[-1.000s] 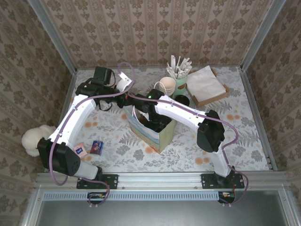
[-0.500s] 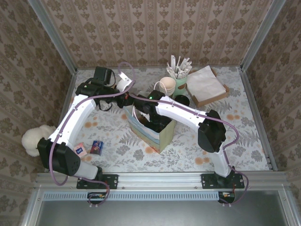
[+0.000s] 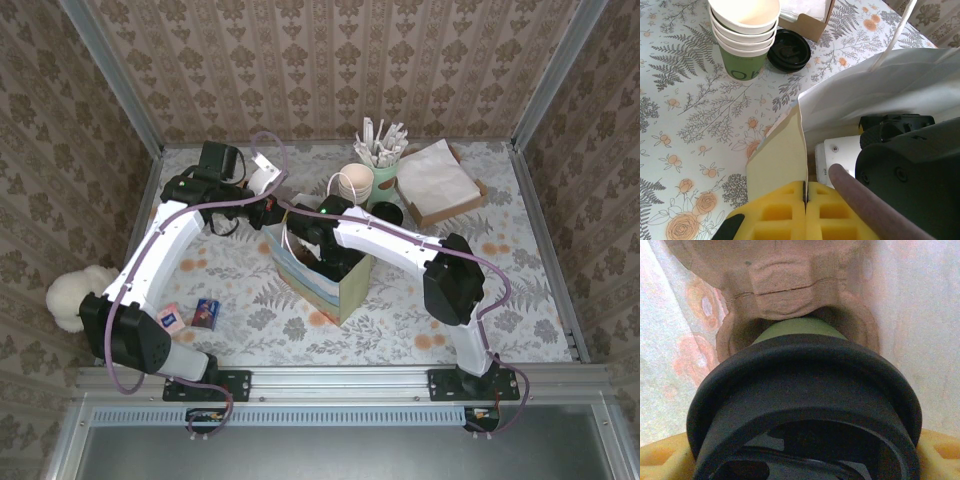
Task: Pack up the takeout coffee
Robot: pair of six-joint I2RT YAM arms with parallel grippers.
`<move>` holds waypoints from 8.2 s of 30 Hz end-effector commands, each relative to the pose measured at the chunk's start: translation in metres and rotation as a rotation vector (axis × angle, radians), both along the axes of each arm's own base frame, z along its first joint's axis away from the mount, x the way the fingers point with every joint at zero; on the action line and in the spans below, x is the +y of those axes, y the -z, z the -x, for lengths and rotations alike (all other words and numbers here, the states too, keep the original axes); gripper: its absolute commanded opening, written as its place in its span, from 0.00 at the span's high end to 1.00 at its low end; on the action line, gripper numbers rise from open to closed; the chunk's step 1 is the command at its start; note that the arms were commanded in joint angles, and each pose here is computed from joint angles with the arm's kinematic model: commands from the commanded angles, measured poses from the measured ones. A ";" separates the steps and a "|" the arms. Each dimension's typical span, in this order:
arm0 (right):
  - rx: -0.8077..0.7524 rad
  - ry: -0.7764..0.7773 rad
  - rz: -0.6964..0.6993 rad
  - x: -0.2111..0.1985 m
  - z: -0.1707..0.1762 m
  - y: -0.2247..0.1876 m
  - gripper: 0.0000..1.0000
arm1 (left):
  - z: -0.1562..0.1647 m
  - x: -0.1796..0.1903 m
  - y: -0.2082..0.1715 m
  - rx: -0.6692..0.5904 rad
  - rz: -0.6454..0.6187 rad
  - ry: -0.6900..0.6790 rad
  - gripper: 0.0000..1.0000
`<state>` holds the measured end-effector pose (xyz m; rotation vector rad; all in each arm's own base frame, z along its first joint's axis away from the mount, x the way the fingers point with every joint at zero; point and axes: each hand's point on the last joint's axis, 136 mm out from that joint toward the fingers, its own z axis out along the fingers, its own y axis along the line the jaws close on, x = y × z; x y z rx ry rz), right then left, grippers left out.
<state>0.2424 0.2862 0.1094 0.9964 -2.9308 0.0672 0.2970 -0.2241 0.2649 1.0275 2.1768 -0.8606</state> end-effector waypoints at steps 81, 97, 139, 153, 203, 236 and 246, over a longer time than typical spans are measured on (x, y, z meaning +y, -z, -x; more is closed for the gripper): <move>0.074 0.022 0.131 -0.037 0.018 0.073 0.46 | 0.009 -0.007 -0.005 0.012 0.033 0.033 1.00; 0.086 0.016 0.140 -0.037 0.015 0.077 0.45 | 0.010 -0.005 -0.007 0.004 0.031 0.031 1.00; 0.058 0.030 0.100 -0.026 0.006 0.062 0.39 | 0.012 -0.010 -0.011 0.010 0.058 0.042 1.00; -0.019 0.065 0.017 -0.010 -0.008 0.019 0.31 | 0.016 -0.011 -0.016 -0.008 0.060 0.048 1.00; -0.087 0.076 -0.051 -0.006 -0.013 -0.016 0.00 | 0.017 -0.009 -0.014 -0.021 0.038 0.044 1.00; -0.227 0.053 -0.150 -0.002 -0.026 -0.062 0.00 | 0.017 -0.009 -0.014 -0.022 0.034 0.043 1.00; -0.467 0.017 -0.337 0.015 -0.050 -0.115 0.00 | 0.016 -0.008 -0.014 -0.025 0.031 0.037 1.00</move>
